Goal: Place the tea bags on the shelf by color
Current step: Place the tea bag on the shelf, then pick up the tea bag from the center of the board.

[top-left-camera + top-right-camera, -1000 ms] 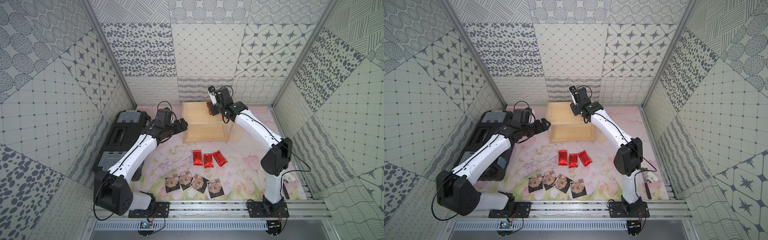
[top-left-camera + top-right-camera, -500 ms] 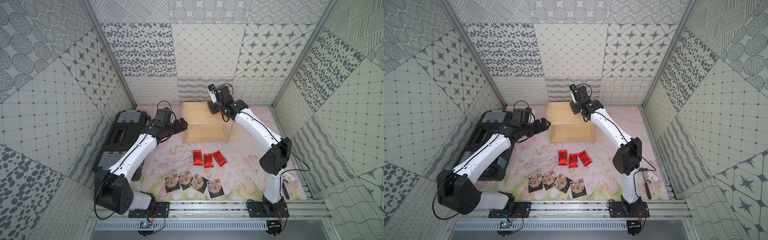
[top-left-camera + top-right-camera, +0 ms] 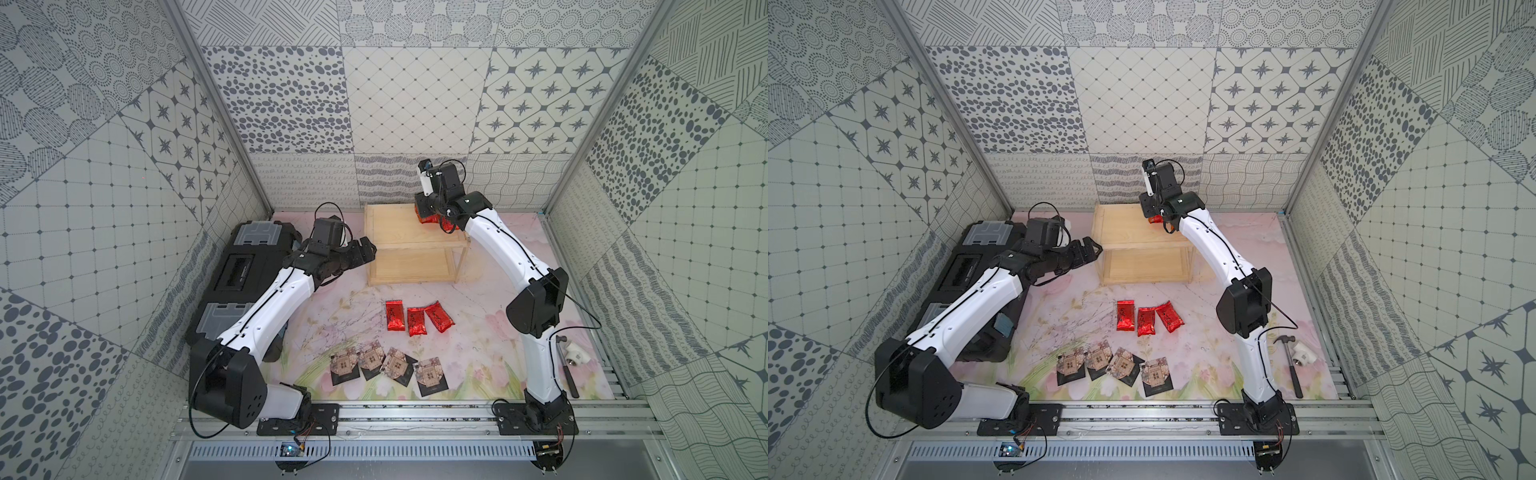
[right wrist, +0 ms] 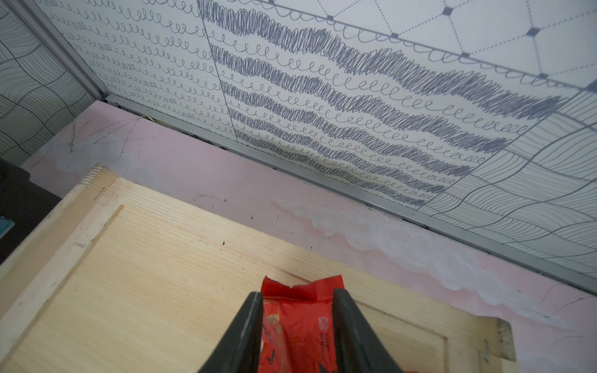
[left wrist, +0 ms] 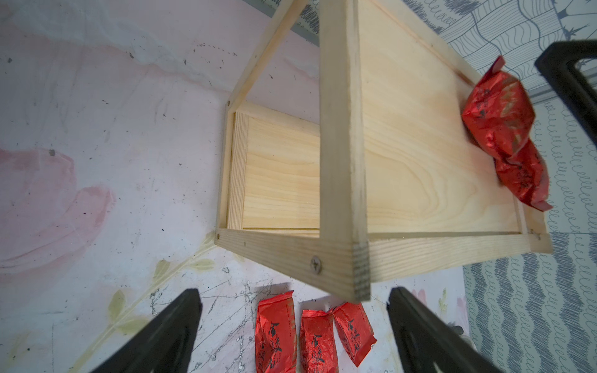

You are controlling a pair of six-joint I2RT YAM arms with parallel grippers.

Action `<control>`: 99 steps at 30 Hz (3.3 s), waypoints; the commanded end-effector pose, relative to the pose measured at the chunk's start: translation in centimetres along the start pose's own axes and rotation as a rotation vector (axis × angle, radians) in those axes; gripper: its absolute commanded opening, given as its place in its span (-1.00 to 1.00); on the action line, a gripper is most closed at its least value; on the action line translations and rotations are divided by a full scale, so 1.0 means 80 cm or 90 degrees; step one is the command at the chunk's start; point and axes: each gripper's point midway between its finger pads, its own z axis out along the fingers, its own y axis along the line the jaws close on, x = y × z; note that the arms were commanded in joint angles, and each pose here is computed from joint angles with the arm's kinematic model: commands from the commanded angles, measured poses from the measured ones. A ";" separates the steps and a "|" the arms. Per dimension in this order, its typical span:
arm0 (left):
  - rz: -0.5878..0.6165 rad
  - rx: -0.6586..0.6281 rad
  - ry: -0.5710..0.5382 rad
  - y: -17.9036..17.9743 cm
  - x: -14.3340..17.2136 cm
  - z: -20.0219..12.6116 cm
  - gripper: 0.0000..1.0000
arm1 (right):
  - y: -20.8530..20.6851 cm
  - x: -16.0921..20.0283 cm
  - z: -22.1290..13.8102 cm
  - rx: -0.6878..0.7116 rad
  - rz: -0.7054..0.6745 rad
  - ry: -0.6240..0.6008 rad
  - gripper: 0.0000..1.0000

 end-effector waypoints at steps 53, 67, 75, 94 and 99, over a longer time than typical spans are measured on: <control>-0.003 0.037 0.001 -0.012 0.012 -0.015 0.86 | 0.027 0.007 -0.130 0.006 0.022 -0.099 -0.14; 0.020 -0.011 0.036 0.012 0.085 -0.039 0.83 | 0.074 0.300 -0.200 -0.119 -0.011 0.115 0.25; 0.042 -0.035 0.036 0.025 0.092 -0.044 0.84 | 0.071 0.381 -0.139 -0.131 0.011 0.233 0.49; 0.045 -0.038 0.048 0.029 0.097 -0.031 0.86 | 0.074 0.421 -0.083 -0.130 -0.016 0.312 0.68; 0.044 -0.039 0.046 0.030 0.096 -0.033 0.86 | 0.071 0.427 -0.072 -0.111 -0.016 0.316 0.56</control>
